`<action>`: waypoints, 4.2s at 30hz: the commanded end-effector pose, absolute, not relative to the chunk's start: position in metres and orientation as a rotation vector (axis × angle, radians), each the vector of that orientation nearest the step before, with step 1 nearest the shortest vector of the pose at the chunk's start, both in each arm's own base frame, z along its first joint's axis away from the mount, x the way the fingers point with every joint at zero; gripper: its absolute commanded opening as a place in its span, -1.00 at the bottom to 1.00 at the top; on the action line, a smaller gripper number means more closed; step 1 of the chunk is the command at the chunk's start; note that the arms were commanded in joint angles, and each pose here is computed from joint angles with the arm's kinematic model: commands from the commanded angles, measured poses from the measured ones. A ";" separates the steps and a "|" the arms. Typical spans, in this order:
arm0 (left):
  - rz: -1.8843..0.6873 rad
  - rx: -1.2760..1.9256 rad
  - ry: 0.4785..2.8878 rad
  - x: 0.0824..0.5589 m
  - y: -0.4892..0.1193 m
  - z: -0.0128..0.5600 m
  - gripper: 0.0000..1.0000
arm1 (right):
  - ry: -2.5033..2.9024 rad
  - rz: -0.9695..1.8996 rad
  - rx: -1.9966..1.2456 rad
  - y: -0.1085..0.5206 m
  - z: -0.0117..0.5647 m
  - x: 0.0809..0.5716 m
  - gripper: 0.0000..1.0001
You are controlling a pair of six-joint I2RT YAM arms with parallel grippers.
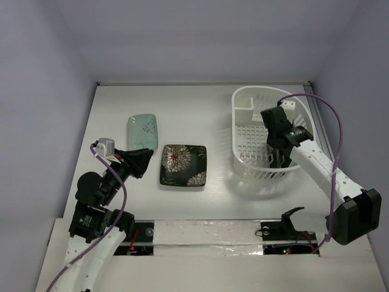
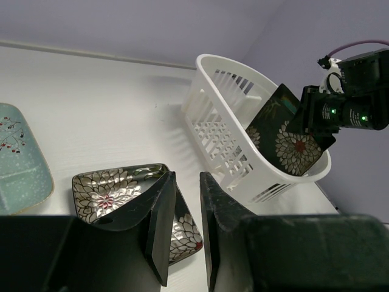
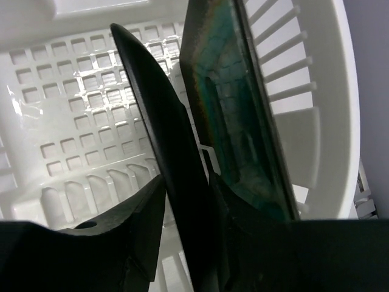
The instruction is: Unload the plates from the dish rack
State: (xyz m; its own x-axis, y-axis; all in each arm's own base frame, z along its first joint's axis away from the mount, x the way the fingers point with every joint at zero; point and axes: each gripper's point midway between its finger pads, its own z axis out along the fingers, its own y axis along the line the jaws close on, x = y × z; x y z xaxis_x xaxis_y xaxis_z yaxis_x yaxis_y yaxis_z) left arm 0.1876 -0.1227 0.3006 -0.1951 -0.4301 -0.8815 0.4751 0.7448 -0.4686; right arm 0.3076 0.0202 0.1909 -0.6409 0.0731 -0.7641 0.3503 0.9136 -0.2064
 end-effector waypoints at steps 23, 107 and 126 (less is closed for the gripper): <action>-0.826 0.039 1.540 0.190 -0.124 0.306 -0.60 | 2.125 -0.510 0.214 0.009 0.253 0.317 -1.00; -0.760 -0.049 1.492 0.192 -0.104 0.313 -0.08 | 1.880 1.005 0.557 0.364 0.189 0.286 -1.00; -0.762 -0.052 1.487 0.191 -0.104 0.314 -0.08 | 2.017 0.870 0.539 0.349 0.130 0.271 -0.13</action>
